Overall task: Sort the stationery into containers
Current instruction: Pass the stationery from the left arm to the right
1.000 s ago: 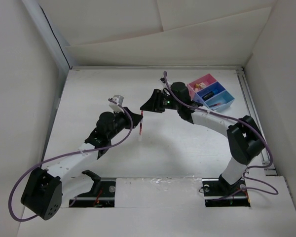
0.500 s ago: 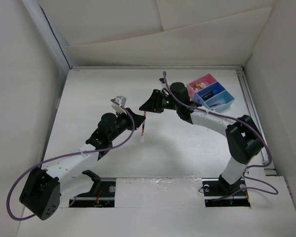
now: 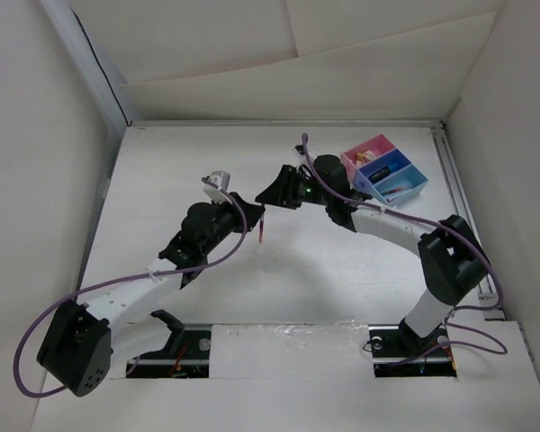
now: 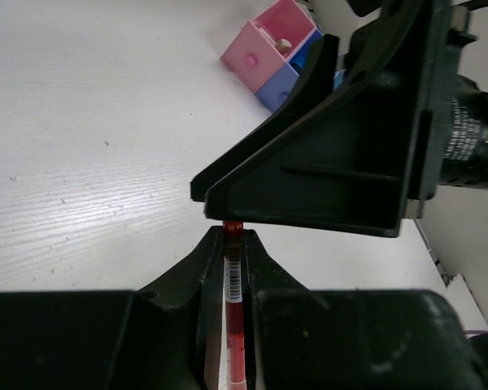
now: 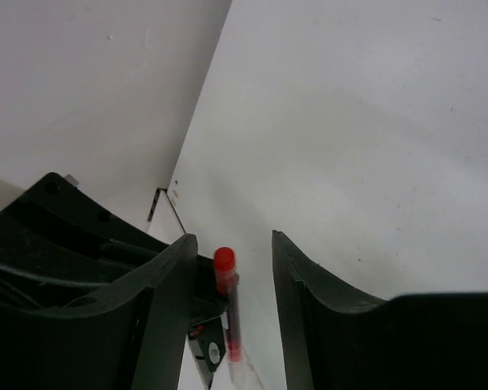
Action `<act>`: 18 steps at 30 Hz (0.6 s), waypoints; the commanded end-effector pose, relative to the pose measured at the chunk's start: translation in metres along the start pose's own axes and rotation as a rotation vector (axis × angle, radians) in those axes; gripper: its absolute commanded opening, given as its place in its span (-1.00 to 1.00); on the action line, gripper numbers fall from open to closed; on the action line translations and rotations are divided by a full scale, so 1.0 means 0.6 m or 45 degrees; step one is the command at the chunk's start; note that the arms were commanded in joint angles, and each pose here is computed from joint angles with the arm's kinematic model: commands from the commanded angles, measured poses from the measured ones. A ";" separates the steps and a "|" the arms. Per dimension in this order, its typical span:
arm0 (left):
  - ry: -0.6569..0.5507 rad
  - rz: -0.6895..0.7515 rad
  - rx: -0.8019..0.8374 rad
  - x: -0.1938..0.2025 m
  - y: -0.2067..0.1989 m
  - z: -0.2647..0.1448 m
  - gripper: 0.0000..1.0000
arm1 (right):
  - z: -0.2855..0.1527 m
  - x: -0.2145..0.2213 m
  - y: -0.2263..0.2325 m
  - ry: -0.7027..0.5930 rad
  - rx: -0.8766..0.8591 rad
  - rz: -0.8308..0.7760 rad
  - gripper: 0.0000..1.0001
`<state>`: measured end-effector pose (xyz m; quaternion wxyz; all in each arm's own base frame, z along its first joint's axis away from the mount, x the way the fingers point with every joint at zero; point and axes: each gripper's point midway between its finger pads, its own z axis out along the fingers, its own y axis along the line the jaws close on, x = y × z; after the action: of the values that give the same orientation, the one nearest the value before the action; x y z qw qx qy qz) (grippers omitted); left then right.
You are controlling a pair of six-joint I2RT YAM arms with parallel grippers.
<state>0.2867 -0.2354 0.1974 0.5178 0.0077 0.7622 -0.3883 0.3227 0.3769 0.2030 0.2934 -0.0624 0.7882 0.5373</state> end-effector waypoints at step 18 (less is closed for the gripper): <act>-0.090 -0.013 0.033 -0.049 -0.028 0.013 -1.00 | 0.001 -0.013 0.036 -0.066 -0.043 -0.065 -0.27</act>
<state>0.2923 -0.2358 0.1981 0.5173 -0.0010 0.7654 -0.3829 0.3247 0.3756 0.2172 0.3206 -0.0548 0.7819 0.5319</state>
